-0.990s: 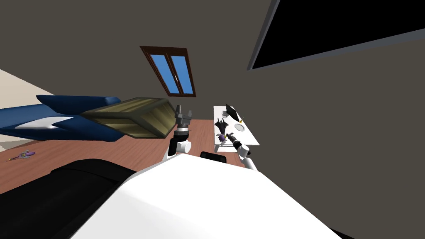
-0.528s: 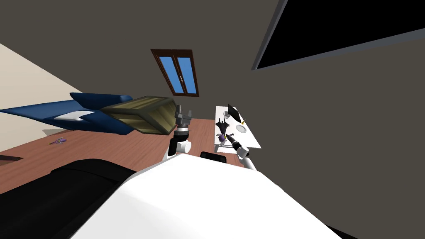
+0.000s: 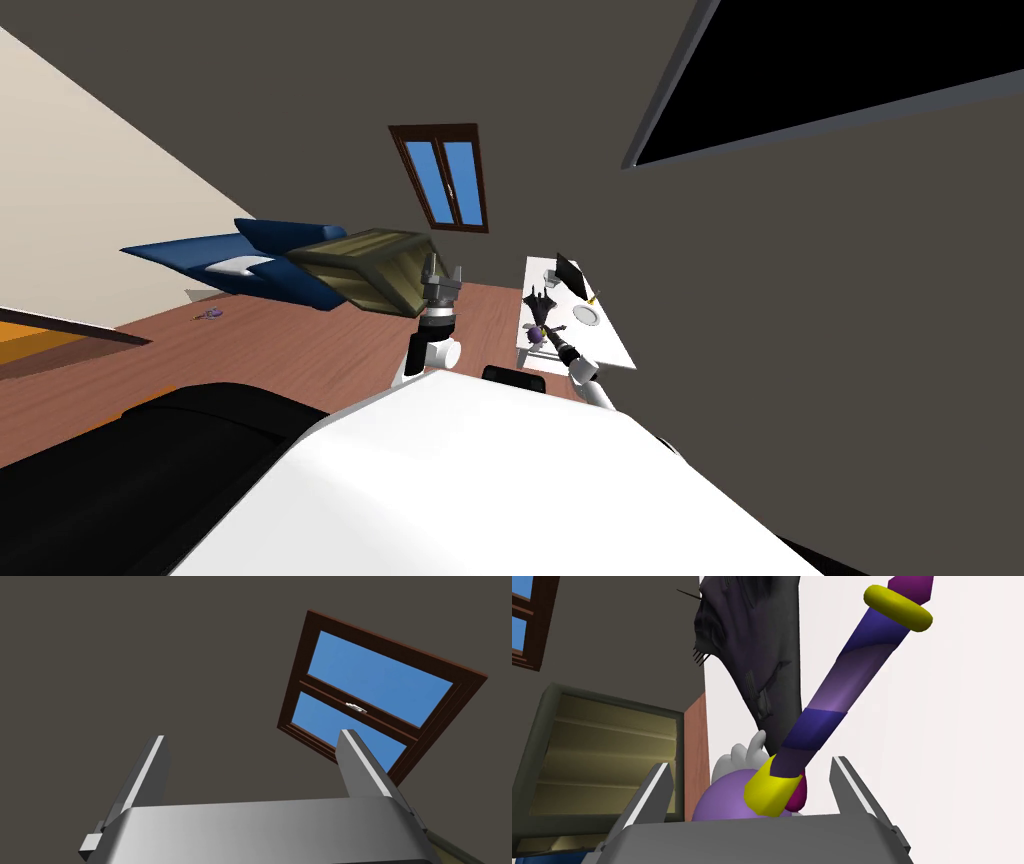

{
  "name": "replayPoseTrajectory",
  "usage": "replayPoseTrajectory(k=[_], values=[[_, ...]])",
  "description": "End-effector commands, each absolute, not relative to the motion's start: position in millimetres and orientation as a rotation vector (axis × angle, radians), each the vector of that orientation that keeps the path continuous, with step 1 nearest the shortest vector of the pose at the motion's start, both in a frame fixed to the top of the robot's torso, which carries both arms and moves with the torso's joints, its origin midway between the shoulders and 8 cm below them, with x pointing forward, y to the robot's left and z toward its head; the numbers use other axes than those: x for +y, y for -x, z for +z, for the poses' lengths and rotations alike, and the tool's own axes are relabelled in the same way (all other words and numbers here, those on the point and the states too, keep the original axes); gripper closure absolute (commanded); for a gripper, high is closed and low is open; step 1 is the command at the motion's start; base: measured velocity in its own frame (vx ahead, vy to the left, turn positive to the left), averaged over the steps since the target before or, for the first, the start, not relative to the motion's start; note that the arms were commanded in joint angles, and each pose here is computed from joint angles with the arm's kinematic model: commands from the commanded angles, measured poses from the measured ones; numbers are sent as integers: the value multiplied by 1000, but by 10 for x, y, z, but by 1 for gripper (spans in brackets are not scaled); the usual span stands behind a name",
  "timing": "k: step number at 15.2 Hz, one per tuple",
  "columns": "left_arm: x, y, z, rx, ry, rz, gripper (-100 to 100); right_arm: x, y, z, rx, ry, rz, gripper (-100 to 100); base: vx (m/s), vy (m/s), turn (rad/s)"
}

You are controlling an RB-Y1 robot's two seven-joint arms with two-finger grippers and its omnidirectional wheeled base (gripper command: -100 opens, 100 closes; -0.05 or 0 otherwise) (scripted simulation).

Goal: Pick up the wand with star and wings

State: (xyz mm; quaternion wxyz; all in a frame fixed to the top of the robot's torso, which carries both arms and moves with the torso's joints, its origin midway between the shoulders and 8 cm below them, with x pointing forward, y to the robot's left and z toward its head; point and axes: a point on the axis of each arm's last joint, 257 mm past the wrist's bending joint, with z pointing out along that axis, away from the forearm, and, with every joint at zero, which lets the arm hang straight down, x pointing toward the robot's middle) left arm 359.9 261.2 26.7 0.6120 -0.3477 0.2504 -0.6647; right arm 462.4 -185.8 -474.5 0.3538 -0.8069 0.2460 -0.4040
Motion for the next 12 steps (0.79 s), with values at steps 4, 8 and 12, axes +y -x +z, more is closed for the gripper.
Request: replayPoseTrajectory(k=[4,8,12], values=[[2612,-3599,267,578,802,-1533,0,-1807,-4509,-4842,681,2058,-1008,-100,39,-31,101],[2612,-3599,267,578,802,-1533,0,-1818,-4505,-4854,686,2060,-1005,100,57,16,-24],[2612,-3599,267,578,802,-1533,0,-1804,-4507,-4849,688,2056,-1003,100,3,1,3]])
